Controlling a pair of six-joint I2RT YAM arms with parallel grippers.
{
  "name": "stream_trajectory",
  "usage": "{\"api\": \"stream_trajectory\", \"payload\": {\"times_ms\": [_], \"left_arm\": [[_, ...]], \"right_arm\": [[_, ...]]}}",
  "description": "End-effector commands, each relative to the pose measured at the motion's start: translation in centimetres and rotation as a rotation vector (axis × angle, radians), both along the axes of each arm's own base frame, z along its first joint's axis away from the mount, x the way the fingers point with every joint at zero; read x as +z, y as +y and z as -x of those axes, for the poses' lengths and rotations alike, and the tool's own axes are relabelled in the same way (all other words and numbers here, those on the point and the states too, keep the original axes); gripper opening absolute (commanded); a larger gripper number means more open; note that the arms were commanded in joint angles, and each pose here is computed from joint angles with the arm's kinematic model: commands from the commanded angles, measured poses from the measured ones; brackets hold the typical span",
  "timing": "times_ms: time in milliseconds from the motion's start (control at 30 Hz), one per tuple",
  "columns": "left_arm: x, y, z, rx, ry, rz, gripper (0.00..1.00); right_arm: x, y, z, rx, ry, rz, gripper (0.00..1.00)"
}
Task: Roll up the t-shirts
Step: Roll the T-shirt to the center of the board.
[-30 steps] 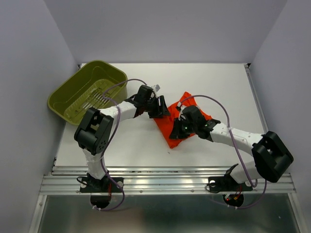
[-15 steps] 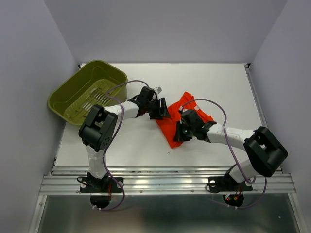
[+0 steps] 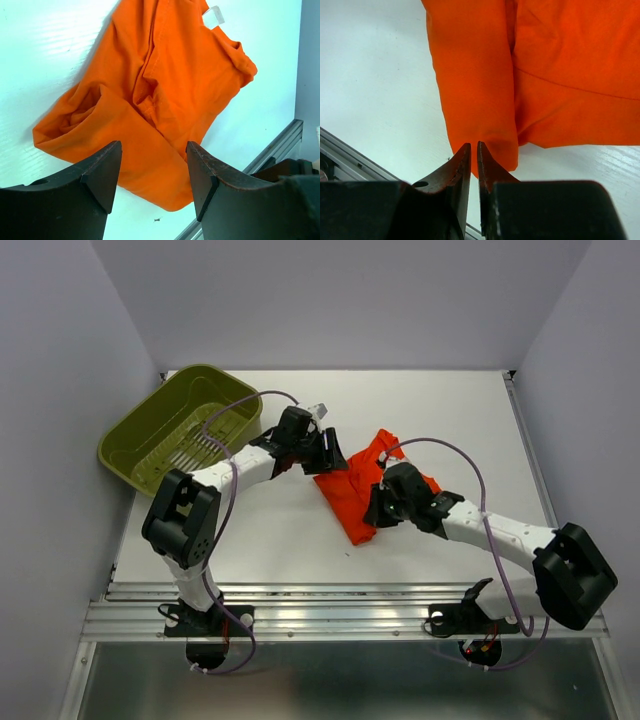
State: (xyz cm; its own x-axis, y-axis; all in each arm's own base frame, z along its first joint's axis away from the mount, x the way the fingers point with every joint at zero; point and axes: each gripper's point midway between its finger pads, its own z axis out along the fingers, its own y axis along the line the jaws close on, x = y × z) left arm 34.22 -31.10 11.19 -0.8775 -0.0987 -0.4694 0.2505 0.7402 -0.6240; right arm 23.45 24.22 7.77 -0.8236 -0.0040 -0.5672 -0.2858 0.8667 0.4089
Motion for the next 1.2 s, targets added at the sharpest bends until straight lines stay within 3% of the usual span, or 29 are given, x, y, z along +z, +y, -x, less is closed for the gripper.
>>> {"api": "stream_trajectory", "payload": {"times_ms": [0, 333, 567, 833, 1167], "left_arm": [[2.2, -0.2, -0.2, -0.016, -0.052, 0.018, 0.65], [-3.9, 1.2, -1.1, 0.031, 0.019, -0.102, 0.63], [-5.5, 1.2, -1.2, 0.023, 0.038, -0.127, 0.62], [-0.6, 2.6, -3.3, 0.067, -0.056, -0.14, 0.63], [5.9, 5.3, -4.4, 0.147, -0.151, -0.122, 0.63]], "right_arm": [[0.6, 0.6, 0.1, 0.003, 0.009, -0.018, 0.16], [-5.0, -0.9, 1.0, -0.003, 0.109, 0.11, 0.15], [-4.7, -1.3, 0.7, 0.012, 0.077, 0.131, 0.15], [0.0, -1.9, -1.6, -0.005, -0.068, 0.165, 0.16], [3.0, -0.5, -1.7, 0.039, -0.202, 0.294, 0.37]]}}
